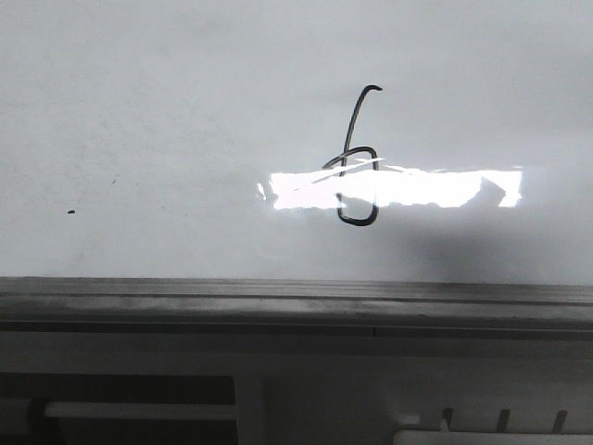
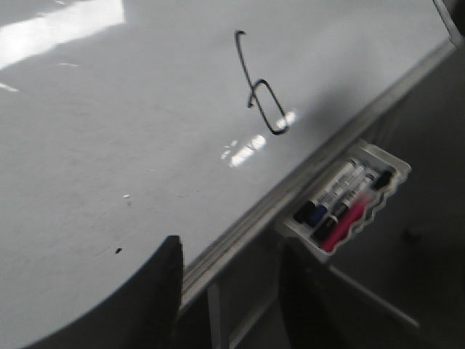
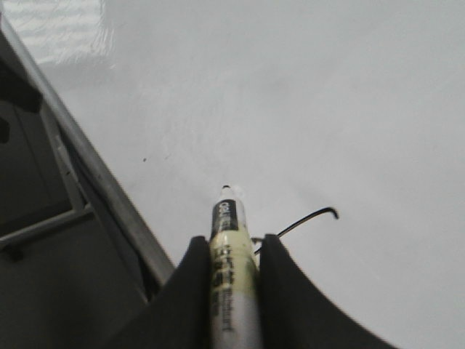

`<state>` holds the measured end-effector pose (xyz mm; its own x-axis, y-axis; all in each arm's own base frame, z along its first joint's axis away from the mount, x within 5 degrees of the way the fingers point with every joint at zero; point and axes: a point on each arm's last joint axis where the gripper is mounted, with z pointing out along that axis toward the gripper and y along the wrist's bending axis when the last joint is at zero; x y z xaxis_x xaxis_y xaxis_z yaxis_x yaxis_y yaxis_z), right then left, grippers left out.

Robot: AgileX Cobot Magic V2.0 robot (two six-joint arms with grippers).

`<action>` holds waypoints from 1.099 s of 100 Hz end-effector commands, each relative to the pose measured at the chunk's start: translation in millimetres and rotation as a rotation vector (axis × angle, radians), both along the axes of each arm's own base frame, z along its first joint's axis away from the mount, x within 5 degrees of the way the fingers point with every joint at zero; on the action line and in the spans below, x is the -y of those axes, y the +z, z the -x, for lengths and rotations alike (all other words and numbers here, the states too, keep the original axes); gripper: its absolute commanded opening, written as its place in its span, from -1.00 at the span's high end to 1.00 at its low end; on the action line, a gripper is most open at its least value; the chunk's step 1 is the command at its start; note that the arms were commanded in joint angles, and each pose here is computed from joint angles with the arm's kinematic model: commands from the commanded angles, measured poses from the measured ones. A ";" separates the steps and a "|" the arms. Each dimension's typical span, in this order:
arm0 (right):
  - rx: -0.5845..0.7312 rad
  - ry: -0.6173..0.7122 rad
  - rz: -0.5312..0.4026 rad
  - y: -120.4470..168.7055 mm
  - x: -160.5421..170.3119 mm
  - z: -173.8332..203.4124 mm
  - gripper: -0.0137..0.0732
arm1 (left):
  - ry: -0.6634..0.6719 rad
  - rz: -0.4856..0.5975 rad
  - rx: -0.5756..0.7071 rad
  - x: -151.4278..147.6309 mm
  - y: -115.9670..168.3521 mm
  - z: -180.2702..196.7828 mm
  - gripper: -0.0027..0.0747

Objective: Write number 6 on whiteboard

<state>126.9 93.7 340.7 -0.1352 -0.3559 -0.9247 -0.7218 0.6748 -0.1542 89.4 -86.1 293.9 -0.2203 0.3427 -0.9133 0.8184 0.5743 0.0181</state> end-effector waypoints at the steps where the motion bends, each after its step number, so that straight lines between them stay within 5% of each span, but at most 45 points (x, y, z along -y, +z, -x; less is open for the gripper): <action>1: -0.012 0.018 -0.001 5.8 -4.6 -4.3 0.79 | -0.130 -0.002 0.039 16.9 20.9 -10.2 -0.11; 15: -0.057 0.101 0.030 -2.0 -18.7 -3.2 0.79 | -0.409 -0.100 0.112 49.4 35.7 -17.1 -0.10; 35: -0.032 0.217 0.040 -4.4 -39.8 4.8 0.79 | -0.528 -0.133 0.140 95.3 40.7 -28.6 -0.10; 81: -0.065 0.248 0.065 -12.5 -50.6 2.0 0.79 | -0.554 -0.171 0.076 131.6 23.0 -46.7 0.04; 110: -0.092 0.250 0.084 -18.7 -54.8 -2.5 0.79 | -0.553 -0.177 0.037 137.0 14.5 -50.9 0.55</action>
<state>125.2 146.2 306.9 -0.1424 -0.5219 -0.8411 -0.8947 0.4312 -0.1161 139.3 -219.2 290.2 0.0768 0.6121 -0.7870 0.9952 0.0012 0.0981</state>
